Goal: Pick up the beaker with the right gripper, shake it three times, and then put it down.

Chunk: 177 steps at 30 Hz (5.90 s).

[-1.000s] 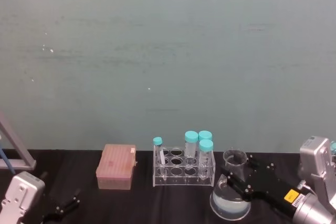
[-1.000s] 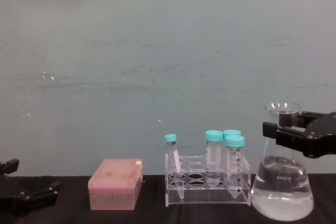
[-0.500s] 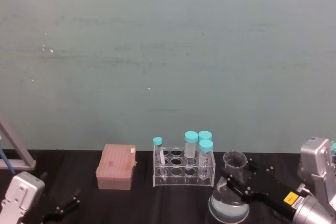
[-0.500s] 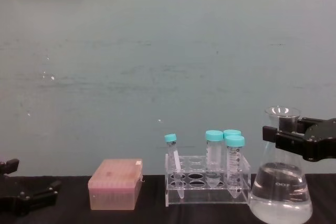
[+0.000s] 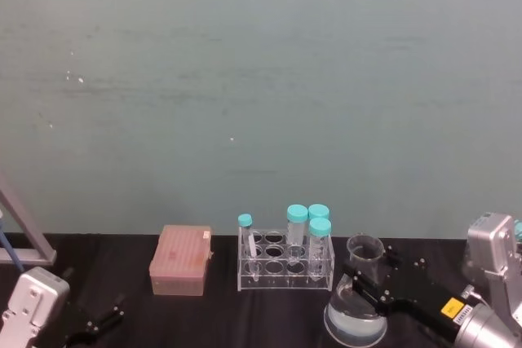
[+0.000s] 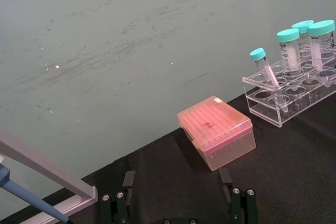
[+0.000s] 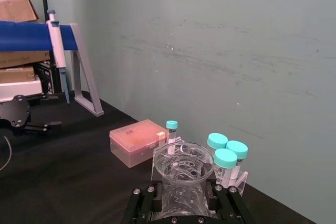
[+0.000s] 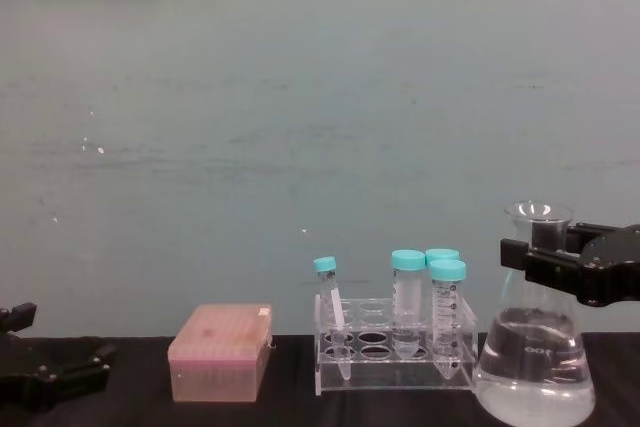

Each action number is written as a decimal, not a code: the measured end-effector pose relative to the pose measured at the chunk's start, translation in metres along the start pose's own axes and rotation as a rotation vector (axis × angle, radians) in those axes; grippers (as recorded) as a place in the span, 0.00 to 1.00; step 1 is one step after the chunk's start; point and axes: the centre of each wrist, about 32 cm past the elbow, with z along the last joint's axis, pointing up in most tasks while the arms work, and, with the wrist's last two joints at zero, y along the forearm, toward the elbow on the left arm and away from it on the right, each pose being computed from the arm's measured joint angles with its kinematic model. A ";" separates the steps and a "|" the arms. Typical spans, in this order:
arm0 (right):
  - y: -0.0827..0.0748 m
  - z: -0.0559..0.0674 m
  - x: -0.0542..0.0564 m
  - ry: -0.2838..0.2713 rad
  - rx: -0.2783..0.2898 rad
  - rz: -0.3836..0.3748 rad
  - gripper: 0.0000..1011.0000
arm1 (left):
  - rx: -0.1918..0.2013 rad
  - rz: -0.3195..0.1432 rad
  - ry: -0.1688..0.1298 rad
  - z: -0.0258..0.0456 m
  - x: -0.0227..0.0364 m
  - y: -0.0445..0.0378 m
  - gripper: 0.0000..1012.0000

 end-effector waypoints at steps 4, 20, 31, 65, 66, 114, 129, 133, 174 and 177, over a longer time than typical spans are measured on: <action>0.000 0.000 0.000 0.000 0.000 0.000 0.45 | 0.000 0.000 0.000 0.0000 0.0000 0.0000 0.99; 0.000 0.000 0.000 0.023 0.006 0.003 0.45 | 0.000 0.000 0.000 0.0000 0.0000 0.0000 0.99; -0.004 -0.002 0.000 0.634 0.050 -0.015 0.45 | 0.000 0.000 0.000 0.0000 0.0000 0.0000 0.99; -0.008 0.017 0.028 -0.298 -0.006 -0.018 0.45 | 0.000 0.000 0.000 0.0000 0.0000 0.0000 0.99; -0.008 0.019 0.029 -0.379 -0.018 -0.009 0.45 | 0.000 0.000 0.000 0.0000 0.0000 0.0000 0.99; -0.009 0.009 0.008 0.127 -0.013 0.004 0.45 | 0.000 0.000 0.000 0.0000 0.0000 0.0000 0.99; -0.009 0.010 0.008 0.124 -0.011 0.003 0.45 | 0.000 0.000 0.000 0.0000 0.0000 0.0000 0.99; -0.009 0.009 0.008 0.124 -0.010 0.002 0.45 | 0.000 0.000 0.000 0.0000 0.0000 0.0000 0.99; -0.017 0.017 0.011 0.559 0.063 -0.032 0.45 | 0.000 0.000 0.000 0.0000 0.0000 0.0000 0.99; -0.019 0.021 0.017 0.219 0.039 -0.033 0.45 | 0.000 0.000 0.000 0.0000 0.0000 0.0000 0.99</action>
